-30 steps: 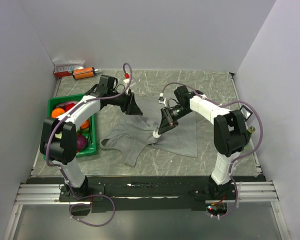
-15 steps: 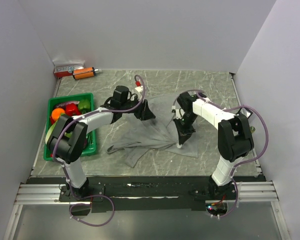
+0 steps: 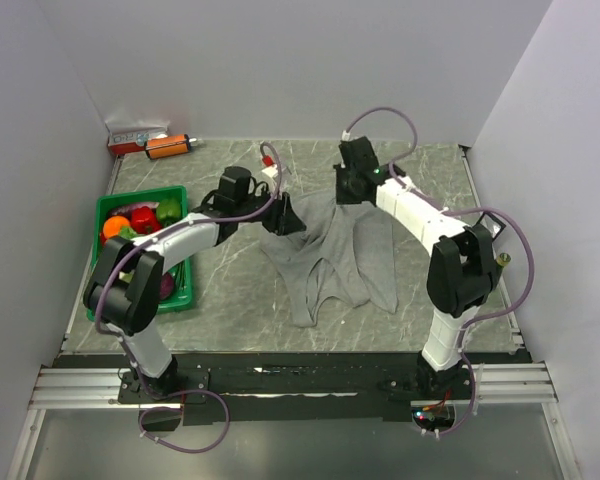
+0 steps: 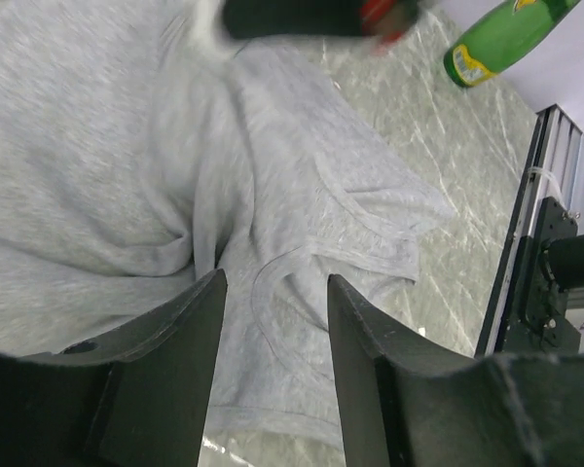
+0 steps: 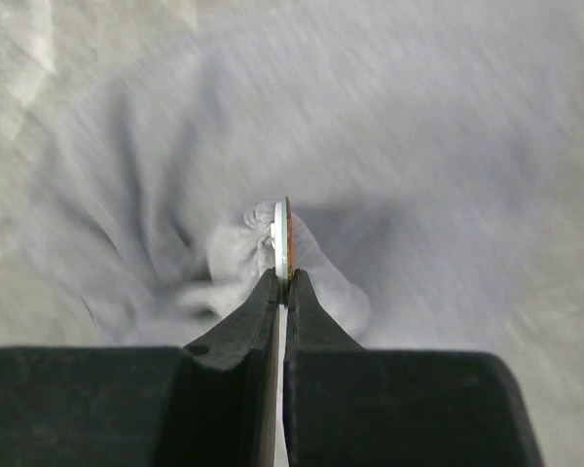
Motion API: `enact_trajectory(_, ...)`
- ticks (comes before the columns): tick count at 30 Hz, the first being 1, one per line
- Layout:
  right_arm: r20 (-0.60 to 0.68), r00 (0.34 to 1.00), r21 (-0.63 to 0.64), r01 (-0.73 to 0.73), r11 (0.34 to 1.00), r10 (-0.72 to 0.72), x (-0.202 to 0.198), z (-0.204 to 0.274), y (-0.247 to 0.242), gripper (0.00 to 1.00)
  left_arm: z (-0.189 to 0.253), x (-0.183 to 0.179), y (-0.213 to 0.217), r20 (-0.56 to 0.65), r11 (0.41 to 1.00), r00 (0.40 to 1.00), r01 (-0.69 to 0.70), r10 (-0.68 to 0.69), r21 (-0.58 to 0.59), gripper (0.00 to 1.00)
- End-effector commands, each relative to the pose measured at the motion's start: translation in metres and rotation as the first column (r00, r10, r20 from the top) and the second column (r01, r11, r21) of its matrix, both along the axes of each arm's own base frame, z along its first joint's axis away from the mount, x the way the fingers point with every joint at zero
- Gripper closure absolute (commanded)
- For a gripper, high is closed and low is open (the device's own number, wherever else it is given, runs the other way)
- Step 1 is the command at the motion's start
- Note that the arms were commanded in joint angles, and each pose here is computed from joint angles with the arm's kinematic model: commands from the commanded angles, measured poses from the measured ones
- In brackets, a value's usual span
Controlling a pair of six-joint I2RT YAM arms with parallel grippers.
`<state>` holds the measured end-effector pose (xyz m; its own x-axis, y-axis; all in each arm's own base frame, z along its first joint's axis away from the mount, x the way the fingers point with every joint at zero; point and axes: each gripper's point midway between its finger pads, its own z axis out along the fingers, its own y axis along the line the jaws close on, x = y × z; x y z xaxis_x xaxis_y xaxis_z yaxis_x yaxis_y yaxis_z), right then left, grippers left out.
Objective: Remove the brooch from the garment
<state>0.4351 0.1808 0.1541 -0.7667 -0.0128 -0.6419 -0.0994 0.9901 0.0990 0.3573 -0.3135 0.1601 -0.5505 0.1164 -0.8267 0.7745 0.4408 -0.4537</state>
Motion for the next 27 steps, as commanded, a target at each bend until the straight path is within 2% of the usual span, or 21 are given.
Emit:
enact_trajectory(1, 0.335, 0.942, 0.225, -0.058, 0.973, -0.022, 0.051, 0.049, 0.041, 1.00, 0.054, 0.009, 0.018, 0.103, 0.999, 0.994, -0.037, 0.038, -0.015, 0.48)
enact_trajectory(3, 0.416, 0.909, 0.210, -0.102, 0.972, 0.005, 0.051, 0.061, 0.052, 1.00, 0.058, 0.016, 0.032, 0.109, 0.997, 0.991, -0.074, 0.075, -0.011, 0.48)
enact_trajectory(4, 0.460, 0.887, 0.217, -0.167, 0.962, 0.050, 0.051, 0.072, 0.064, 1.00, 0.055, 0.018, 0.037, 0.100, 0.996, 0.991, -0.090, 0.089, 0.000, 0.48)
enact_trajectory(5, 0.494, 0.862, 0.170, -0.223, 0.960, 0.112, 0.051, 0.082, 0.070, 1.00, 0.054, 0.022, 0.044, 0.095, 0.994, 0.990, -0.109, 0.109, 0.003, 0.47)
enact_trajectory(7, 0.517, 0.831, 0.144, -0.320, 0.936, 0.205, 0.043, 0.096, 0.085, 1.00, 0.055, 0.026, 0.051, 0.089, 0.993, 0.989, -0.121, 0.119, 0.015, 0.48)
enact_trajectory(9, 0.539, 0.770, 0.000, -0.405, 0.914, 0.341, 0.038, 0.114, 0.083, 1.00, 0.060, 0.031, 0.052, 0.115, 0.993, 0.987, -0.118, 0.115, 0.019, 0.47)
enact_trajectory(10, 0.517, 0.749, -0.132, -0.409, 0.903, 0.415, 0.035, 0.122, 0.076, 1.00, 0.060, 0.034, 0.053, 0.123, 0.992, 0.985, -0.126, 0.122, 0.028, 0.48)
enact_trajectory(12, 0.478, 0.767, -0.286, -0.324, 0.902, 0.428, 0.039, 0.131, 0.055, 1.00, 0.064, 0.039, 0.053, 0.132, 0.992, 0.984, -0.127, 0.122, 0.026, 0.47)
enact_trajectory(13, 0.489, 0.746, -0.387, -0.280, 0.878, 0.453, 0.042, 0.154, 0.049, 1.00, 0.065, 0.041, 0.054, 0.134, 0.992, 0.983, -0.127, 0.122, 0.024, 0.47)
enact_trajectory(14, 0.443, 0.799, -0.474, -0.177, 0.863, 0.407, 0.046, 0.151, 0.024, 1.00, 0.064, 0.043, 0.054, 0.133, 0.992, 0.984, -0.125, 0.121, 0.023, 0.47)
enact_trajectory(15, 0.435, 0.803, -0.512, -0.151, 0.846, 0.407, 0.047, 0.158, 0.017, 1.00, 0.067, 0.045, 0.054, 0.136, 0.992, 0.983, -0.128, 0.124, 0.019, 0.47)
enact_trajectory(16, 0.432, 0.791, -0.575, -0.129, 0.808, 0.434, 0.049, 0.173, 0.011, 1.00, 0.068, 0.047, 0.054, 0.139, 0.991, 0.982, -0.131, 0.128, 0.017, 0.47)
enact_trajectory(18, 0.409, 0.810, -0.653, -0.062, 0.755, 0.420, 0.051, 0.182, -0.002, 1.00, 0.069, 0.049, 0.053, 0.136, 0.991, 0.982, -0.132, 0.129, 0.012, 0.47)
enact_trajectory(19, 0.383, 0.799, -0.717, -0.059, 0.694, 0.463, 0.051, 0.186, -0.005, 1.00, 0.069, 0.050, 0.054, 0.133, 0.991, 0.982, -0.133, 0.131, 0.010, 0.47)
enact_trajectory(21, 0.520, 0.735, -0.710, 0.089, 0.699, 0.436, 0.051, 0.224, -0.004, 1.00, 0.070, 0.052, 0.052, 0.129, 0.990, 0.982, -0.140, 0.139, -0.003, 0.47)
enact_trajectory(22, 0.507, 0.727, -0.731, 0.079, 0.678, 0.462, 0.048, 0.212, -0.003, 1.00, 0.069, 0.052, 0.051, 0.121, 0.990, 0.983, -0.141, 0.141, -0.010, 0.47)
enact_trajectory(23, 0.581, 0.685, -0.668, 0.095, 0.738, 0.439, 0.038, 0.232, -0.002, 1.00, 0.071, 0.054, 0.049, 0.111, 0.989, 0.983, -0.142, 0.145, -0.035, 0.47)
enact_trajectory(24, 0.623, 0.647, -0.607, 0.045, 0.793, 0.440, 0.032, 0.237, 0.007, 1.00, 0.078, 0.058, 0.046, 0.137, 0.989, 0.980, -0.134, 0.143, -0.067, 0.45)
enact_trajectory(25, 0.639, 0.644, -0.534, -0.023, 0.845, 0.421, 0.026, 0.221, 0.016, 1.00, 0.082, 0.061, 0.044, 0.143, 0.988, 0.979, -0.132, 0.143, -0.086, 0.45)
enact_trajectory(26, 0.668, 0.605, -0.510, -0.053, 0.858, 0.434, 0.012, 0.233, 0.018, 1.00, 0.084, 0.064, 0.040, 0.123, 0.985, 0.982, -0.133, 0.147, -0.113, 0.44)
enact_trajectory(27, 0.707, 0.554, -0.488, -0.066, 0.870, 0.438, 0.008, 0.241, 0.025, 1.00, 0.091, 0.069, 0.037, 0.136, 0.982, 0.979, -0.130, 0.148, -0.137, 0.33)
